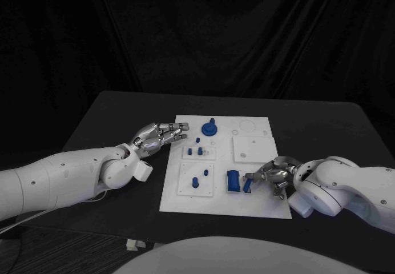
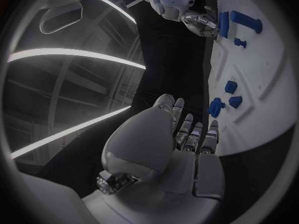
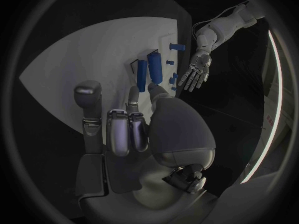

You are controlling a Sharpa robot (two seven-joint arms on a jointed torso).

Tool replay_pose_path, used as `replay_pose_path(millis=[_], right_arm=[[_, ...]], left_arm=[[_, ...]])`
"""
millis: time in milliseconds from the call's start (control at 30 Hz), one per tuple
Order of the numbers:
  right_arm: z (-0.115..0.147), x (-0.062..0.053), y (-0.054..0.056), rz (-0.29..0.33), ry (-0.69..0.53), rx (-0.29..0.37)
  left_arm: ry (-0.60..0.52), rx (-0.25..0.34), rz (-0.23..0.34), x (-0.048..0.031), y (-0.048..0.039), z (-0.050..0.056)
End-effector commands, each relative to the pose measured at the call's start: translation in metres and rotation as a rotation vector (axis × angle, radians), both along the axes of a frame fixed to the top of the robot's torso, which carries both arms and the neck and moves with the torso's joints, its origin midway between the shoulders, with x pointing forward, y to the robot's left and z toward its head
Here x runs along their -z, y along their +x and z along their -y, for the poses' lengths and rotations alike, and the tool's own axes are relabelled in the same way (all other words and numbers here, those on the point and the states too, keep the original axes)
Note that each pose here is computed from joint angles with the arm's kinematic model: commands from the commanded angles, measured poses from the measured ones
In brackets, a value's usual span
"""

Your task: Assemble the parts on the task board

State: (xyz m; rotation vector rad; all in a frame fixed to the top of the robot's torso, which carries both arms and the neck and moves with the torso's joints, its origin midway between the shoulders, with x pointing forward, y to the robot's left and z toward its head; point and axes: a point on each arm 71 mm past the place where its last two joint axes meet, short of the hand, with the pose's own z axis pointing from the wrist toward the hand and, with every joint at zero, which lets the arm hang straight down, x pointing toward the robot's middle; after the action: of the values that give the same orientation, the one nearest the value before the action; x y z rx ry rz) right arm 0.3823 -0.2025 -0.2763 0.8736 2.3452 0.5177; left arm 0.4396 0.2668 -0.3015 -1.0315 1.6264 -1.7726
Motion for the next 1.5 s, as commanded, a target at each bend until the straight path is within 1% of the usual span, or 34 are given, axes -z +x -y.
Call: replay_pose_path(millis=[33, 167, 333, 800, 1500], right_arm=[[-0.002, -0.001, -0.001, 0.034, -0.044, -0.047], [-0.004, -0.002, -0.001, 0.055, -0.062, -0.075], [-0.006, -0.003, -0.001, 0.066, -0.07, -0.094], [-0.012, -0.004, -0.001, 0.082, -0.062, -0.103], [-0.014, -0.003, -0.001, 0.083, -0.059, -0.105]], left_arm=[[-0.017, 0.009, 0.002, -0.0005, -0.0008, 0.002], [-0.018, 0.01, 0.001, -0.0003, -0.0008, 0.002], [-0.017, 0.011, -0.001, -0.0001, -0.0008, 0.002], [-0.018, 0.015, -0.004, 0.0008, -0.001, 0.003], [-0.019, 0.017, -0.011, 0.0035, -0.0028, 0.003]])
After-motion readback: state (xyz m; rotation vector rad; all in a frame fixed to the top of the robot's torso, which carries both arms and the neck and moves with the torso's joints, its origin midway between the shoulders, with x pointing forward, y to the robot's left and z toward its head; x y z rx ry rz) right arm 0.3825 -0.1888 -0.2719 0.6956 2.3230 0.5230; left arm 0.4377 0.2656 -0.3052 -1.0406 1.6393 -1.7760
